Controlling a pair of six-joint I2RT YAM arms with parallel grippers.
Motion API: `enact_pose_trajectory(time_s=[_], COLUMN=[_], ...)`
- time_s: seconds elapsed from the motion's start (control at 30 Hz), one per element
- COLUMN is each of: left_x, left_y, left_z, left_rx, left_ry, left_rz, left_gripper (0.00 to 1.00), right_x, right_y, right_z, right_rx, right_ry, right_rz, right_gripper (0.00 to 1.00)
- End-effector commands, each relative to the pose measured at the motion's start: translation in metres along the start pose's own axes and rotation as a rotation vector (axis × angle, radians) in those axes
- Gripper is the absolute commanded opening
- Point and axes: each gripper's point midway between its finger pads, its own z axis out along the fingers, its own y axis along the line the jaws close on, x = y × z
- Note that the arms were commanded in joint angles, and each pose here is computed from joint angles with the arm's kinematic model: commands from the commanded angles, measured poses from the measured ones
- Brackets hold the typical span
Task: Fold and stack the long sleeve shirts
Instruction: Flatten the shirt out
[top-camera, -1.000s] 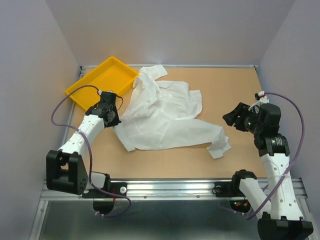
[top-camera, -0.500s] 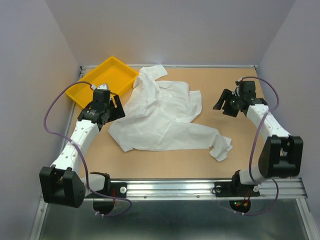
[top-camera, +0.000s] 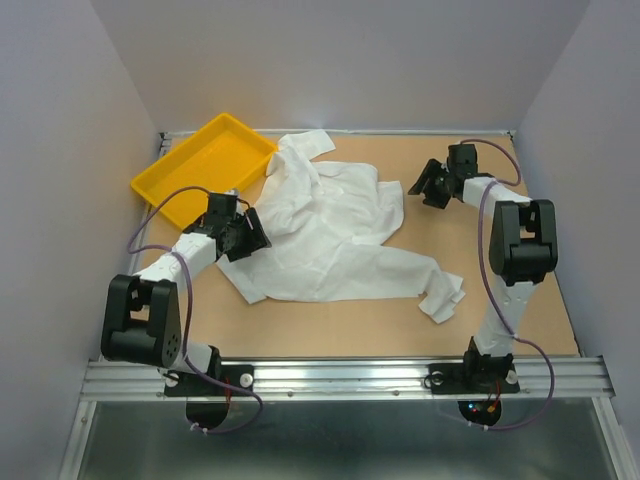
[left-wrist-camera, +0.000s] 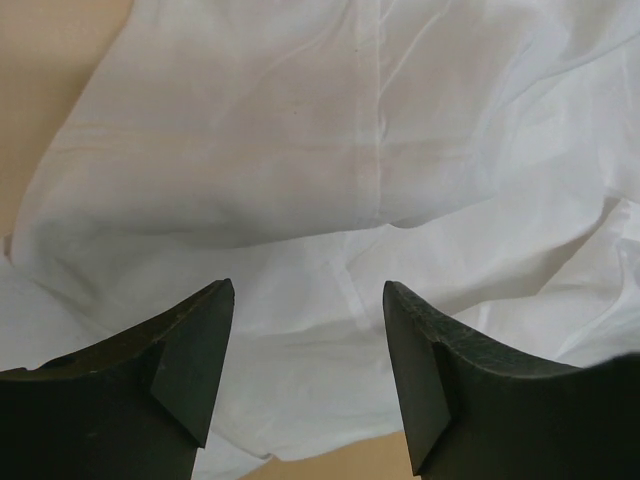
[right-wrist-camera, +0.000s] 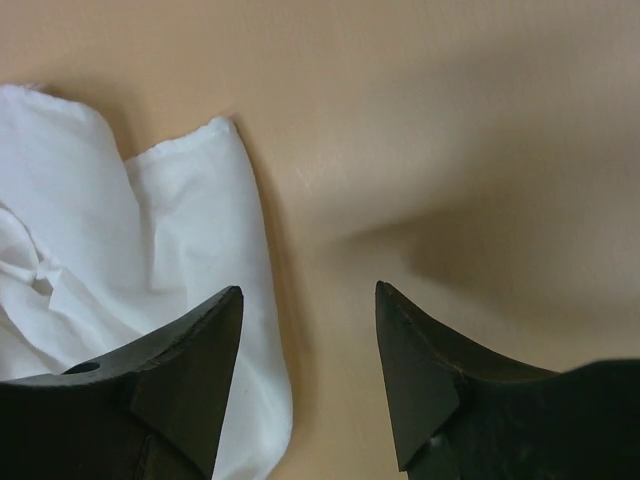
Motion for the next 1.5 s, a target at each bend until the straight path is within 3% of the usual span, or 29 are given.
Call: enact_pose_trajectory(time_s=[0.0, 0.37, 0.6, 0.67, 0.7, 0.73, 0.83, 0.93, 0.97, 1.13, 1.3, 1.47], left_x=[-0.005, 0.036, 0.040, 0.042, 0.043, 0.043, 0.043, 0.043, 0.044, 0.049, 0.057, 0.072], left_y=[-0.010, 0.019, 0.024, 0.026, 0.027, 0.027, 0.027, 0.027, 0.026, 0.026, 0.026, 0.024], left_z=[0.015, 0.055, 0.056, 0.056, 0.055, 0.055, 0.054, 0.054, 0.054, 0.053, 0.049, 0.042], left_rx=[0.064, -0.003, -0.025, -0.030, -0.034, -0.033, -0.035, -0.034, -0.031, -0.020, -0.005, 0.018], left_ry=[-0.028, 0.075, 0.077, 0.084, 0.085, 0.087, 0.085, 0.088, 0.092, 0.113, 0.129, 0.233], left_rz=[-0.056, -0.112, -0.121, -0.122, -0.122, -0.122, -0.126, -0.127, -0.126, -0.119, -0.097, -0.035], left_gripper=[0.70, 0.67, 0.67, 0.67, 0.67, 0.67, 0.67, 0.67, 0.67, 0.67, 0.67, 0.67], right_x=[-0.033, -0.004, -0.004, -0.008, -0.016, -0.024, -0.038, -0.055, -0.045, -0.017, 0.025, 0.075], right_y=[0.031, 0.022, 0.025, 0.029, 0.028, 0.030, 0.015, 0.005, -0.016, -0.054, -0.078, -0.116], right_z=[0.015, 0.069, 0.082, 0.082, 0.076, 0.070, 0.049, -0.011, -0.008, -0.092, -0.154, -0.170], right_rx=[-0.076, -0.061, -0.074, -0.084, -0.069, -0.061, 0.022, 0.101, 0.171, 0.330, 0.374, 0.475], right_ry=[-0.096, -0.015, -0.005, -0.012, -0.039, -0.069, -0.141, -0.260, -0.252, -0.363, -0.457, -0.416], right_rz=[0.015, 0.018, 0.004, -0.012, -0.020, -0.031, -0.058, -0.077, -0.074, -0.036, 0.120, 0.175], right_gripper=[0.61, 0.57, 0.34, 0.19, 0.08, 0.03, 0.01, 0.01, 0.01, 0.01, 0.01, 0.01])
